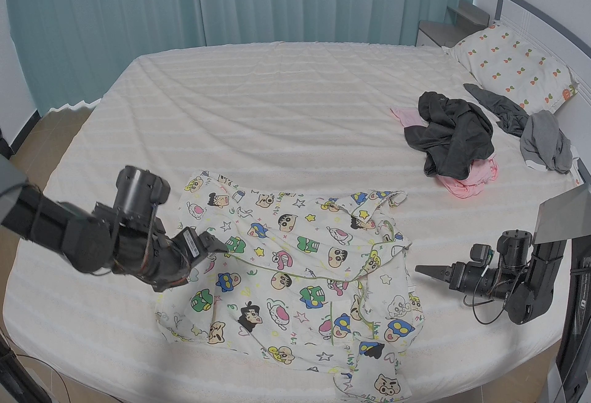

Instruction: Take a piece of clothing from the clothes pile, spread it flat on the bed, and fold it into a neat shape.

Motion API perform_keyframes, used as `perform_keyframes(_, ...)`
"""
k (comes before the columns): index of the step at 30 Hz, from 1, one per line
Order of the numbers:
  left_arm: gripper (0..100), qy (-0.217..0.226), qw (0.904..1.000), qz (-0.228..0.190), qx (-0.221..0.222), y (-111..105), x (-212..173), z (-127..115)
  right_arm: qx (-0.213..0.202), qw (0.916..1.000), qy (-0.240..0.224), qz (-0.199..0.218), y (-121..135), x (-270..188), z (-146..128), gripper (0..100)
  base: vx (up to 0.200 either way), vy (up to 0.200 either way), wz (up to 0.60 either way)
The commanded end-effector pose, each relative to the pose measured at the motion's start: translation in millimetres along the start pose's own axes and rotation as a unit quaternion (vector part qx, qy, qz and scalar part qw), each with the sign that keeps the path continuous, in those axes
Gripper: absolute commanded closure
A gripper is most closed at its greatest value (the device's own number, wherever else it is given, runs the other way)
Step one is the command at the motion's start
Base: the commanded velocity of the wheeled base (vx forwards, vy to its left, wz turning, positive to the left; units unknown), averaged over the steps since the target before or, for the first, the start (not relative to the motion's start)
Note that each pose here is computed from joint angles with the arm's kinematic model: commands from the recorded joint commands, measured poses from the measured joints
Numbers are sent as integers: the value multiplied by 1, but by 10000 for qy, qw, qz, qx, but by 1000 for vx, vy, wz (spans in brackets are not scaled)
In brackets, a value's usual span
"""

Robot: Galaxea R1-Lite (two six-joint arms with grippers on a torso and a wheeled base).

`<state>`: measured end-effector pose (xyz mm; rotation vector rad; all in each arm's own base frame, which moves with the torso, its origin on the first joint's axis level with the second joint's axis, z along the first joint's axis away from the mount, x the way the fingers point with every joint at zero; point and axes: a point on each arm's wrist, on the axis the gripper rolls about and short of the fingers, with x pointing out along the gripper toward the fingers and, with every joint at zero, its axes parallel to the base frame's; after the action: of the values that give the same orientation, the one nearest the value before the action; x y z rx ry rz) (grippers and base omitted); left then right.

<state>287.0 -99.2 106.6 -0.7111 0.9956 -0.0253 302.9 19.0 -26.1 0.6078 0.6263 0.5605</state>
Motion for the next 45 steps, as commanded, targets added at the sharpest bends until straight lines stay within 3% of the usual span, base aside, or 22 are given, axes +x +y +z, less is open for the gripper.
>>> perform_keyframes(1, 0, -23, 9967, 599, -557, 22, 32, -78, 53, 10000, -5, -15, -3, -5, -11, 0, 0, 0, 0)
perform_keyframes(9, 0, -245, 9932, 903, -687, 34, 27, -87, 33, 10000, -10, 4, -2, -5, -11, 0, 0, 0, 0)
perform_keyframes(20, 0, -734, 9925, 537, -819, 39, 26, -87, 15, 10000, -2, 15, -1, -5, -11, 0, 0, 0, 0)
perform_keyframes(26, 0, -847, 9907, 669, -824, 44, 45, -90, 13, 10000, -12, 13, -1, -5, -10, 0, 0, 0, 0)
perform_keyframes(38, 0, -923, 9893, 681, -896, 47, 46, -86, 10, 10000, -7, 10, -1, -5, -11, 0, 0, 0, 0)
perform_keyframes(42, 0, -1133, 9864, 646, -999, 50, 47, -79, 12, 10000, 3, 13, -1, -5, -11, 0, 0, 0, 0)
perform_keyframes(43, 100, -1164, 9863, 654, -967, 50, 46, -81, 12, 10000, 3, 13, -1, -5, -11, 0, 0, 0, 0)
perform_keyframes(45, 100, -1242, 9851, 729, -943, 53, 45, -83, 12, 10000, 3, 13, -1, -5, -11, 0, 0, 0, 0)
